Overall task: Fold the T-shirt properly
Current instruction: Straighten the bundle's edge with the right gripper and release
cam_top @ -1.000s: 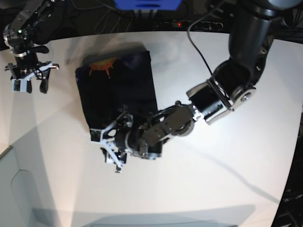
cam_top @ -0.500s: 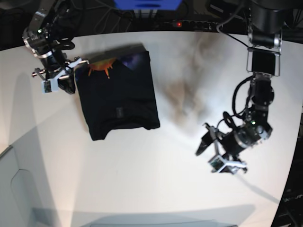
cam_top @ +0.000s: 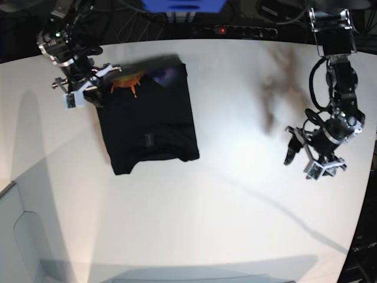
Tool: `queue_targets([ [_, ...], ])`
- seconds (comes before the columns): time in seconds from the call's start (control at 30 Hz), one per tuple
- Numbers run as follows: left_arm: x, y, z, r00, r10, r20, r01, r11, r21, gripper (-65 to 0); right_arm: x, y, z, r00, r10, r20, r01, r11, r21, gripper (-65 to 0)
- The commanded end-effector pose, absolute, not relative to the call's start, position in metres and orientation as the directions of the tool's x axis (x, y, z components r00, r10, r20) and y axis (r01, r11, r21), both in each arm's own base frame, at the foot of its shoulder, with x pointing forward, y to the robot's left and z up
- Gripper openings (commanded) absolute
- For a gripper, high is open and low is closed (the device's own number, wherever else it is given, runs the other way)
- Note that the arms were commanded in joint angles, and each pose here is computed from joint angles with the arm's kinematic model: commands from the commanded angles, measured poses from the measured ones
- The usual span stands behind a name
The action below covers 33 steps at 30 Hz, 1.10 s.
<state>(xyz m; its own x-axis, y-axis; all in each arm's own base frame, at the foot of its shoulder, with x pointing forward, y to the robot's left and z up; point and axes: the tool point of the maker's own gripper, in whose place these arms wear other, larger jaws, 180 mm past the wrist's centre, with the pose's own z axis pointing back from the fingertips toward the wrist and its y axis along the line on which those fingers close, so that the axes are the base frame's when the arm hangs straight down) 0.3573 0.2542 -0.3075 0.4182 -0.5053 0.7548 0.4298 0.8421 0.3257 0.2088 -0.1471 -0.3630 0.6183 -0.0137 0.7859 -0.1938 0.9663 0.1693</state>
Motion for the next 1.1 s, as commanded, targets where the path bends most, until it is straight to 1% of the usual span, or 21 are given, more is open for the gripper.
queue_targets([
  [0.0, 0.363, 0.261, -0.289, 0.379, -0.506, 0.775, 0.406, 0.843, 0.352, -23.8, 0.210, -0.145, -0.362, 0.608, -0.027, 0.794, -0.199, 0.963, 0.185, -65.0],
  [0.07, 0.357, 0.266, -0.294, 0.397, -0.500, 0.770, 0.400, 0.849, 0.346, -23.8, 0.206, -0.145, -0.376, 0.634, -0.049, 0.772, -0.184, 0.960, 0.212, -65.0],
  [0.2, 0.347, 0.278, -0.301, 0.428, -0.487, 0.761, 0.378, 0.861, 0.339, -23.8, 0.202, -0.148, -0.394, 0.626, -0.104, 0.773, -0.159, 0.953, 0.257, -65.0],
  [0.33, 0.338, 0.287, -0.305, 0.450, -0.474, 0.757, 0.358, 0.872, 0.333, -23.8, 0.201, -0.156, -0.400, 0.623, -0.107, 0.775, -0.155, 0.954, 0.256, -65.0],
  [0.43, 0.335, 0.289, -0.308, 0.460, -0.470, 0.754, 0.355, 0.875, 0.329, -23.8, 0.209, -0.161, -0.382, 0.580, -0.085, 0.810, -0.169, 0.960, 0.222, -65.0],
  [0.6, 0.330, 0.289, -0.313, 0.470, -0.469, 0.748, 0.359, 0.876, 0.323, -23.8, 0.227, -0.153, -0.328, 0.459, -0.012, 0.888, -0.231, 0.964, 0.133, -65.0],
  [0.67, 0.330, 0.289, -0.314, 0.471, -0.469, 0.747, 0.360, 0.876, 0.322, -23.8, 0.226, -0.138, -0.318, 0.440, -0.021, 0.898, -0.250, 0.957, 0.145, -65.0],
  [0.8, 0.323, 0.289, -0.320, 0.486, -0.469, 0.737, 0.367, 0.875, 0.315, -23.8, 0.215, -0.115, -0.329, 0.478, -0.039, 0.878, -0.286, 0.938, 0.197, -65.0],
  [0.9, 0.323, 0.289, -0.320, 0.486, -0.470, 0.737, 0.367, 0.875, 0.316, -23.8, 0.205, -0.095, -0.353, 0.540, -0.063, 0.840, -0.310, 0.912, 0.268, -65.0],
  [1.0, 0.319, 0.289, -0.324, 0.496, -0.470, 0.730, 0.370, 0.875, 0.312, -23.8, 0.198, -0.085, -0.379, 0.600, -0.085, 0.795, -0.304, 0.896, 0.325, -65.0],
  [1.07, 0.316, 0.289, -0.326, 0.501, -0.470, 0.727, 0.373, 0.875, 0.310, -23.8, 0.195, -0.081, -0.385, 0.614, -0.090, 0.784, -0.302, 0.891, 0.339, -65.0],
])
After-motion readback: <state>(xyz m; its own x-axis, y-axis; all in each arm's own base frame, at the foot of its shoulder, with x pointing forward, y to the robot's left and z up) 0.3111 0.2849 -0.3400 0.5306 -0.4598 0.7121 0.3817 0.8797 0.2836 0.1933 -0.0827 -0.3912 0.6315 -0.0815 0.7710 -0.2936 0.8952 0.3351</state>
